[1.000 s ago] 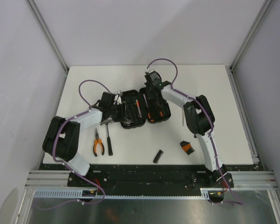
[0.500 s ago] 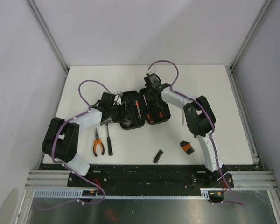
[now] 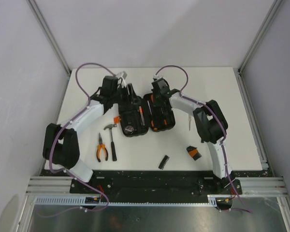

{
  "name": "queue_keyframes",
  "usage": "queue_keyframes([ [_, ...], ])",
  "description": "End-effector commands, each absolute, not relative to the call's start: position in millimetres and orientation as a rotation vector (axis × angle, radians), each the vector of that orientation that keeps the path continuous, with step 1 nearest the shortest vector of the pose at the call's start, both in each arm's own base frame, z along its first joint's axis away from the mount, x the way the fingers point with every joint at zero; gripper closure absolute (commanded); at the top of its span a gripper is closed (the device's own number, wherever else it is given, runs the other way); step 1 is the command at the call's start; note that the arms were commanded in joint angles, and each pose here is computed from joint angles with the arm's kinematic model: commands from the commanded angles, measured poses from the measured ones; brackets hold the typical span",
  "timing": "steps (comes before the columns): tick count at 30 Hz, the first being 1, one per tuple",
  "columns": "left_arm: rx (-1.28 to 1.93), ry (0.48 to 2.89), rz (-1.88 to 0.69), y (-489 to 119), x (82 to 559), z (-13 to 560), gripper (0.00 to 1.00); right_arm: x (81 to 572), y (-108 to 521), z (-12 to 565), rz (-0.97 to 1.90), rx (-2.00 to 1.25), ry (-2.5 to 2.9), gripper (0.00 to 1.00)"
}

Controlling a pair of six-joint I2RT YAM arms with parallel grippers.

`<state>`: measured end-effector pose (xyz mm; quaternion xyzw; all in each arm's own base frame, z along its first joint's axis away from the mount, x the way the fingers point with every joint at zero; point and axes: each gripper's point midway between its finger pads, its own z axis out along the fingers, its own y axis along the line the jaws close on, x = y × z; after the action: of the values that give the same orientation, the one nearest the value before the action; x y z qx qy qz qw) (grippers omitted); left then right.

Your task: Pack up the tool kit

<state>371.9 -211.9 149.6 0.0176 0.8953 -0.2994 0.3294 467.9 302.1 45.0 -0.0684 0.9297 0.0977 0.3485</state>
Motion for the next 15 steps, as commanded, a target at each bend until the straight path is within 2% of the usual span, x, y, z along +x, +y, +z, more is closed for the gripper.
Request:
queue_keyframes([
  [1, 0.019, 2.265, -0.824, -232, 414, 177, 0.44, 371, 289, -31, 0.276, -0.268, 2.755, 0.90],
  [9, 0.012, 2.283, -0.911, -268, 461, 166, 0.47, 460, 294, 72, 0.421, -0.083, 2.419, 0.73],
  [12, 0.011, 2.286, -0.914, -274, 470, 160, 0.48, 478, 287, 112, 0.441, -0.049, 2.319, 0.71],
  [15, 0.043, 2.282, -0.921, -284, 475, 157, 0.50, 474, 278, 129, 0.444, -0.039, 2.291, 0.73],
])
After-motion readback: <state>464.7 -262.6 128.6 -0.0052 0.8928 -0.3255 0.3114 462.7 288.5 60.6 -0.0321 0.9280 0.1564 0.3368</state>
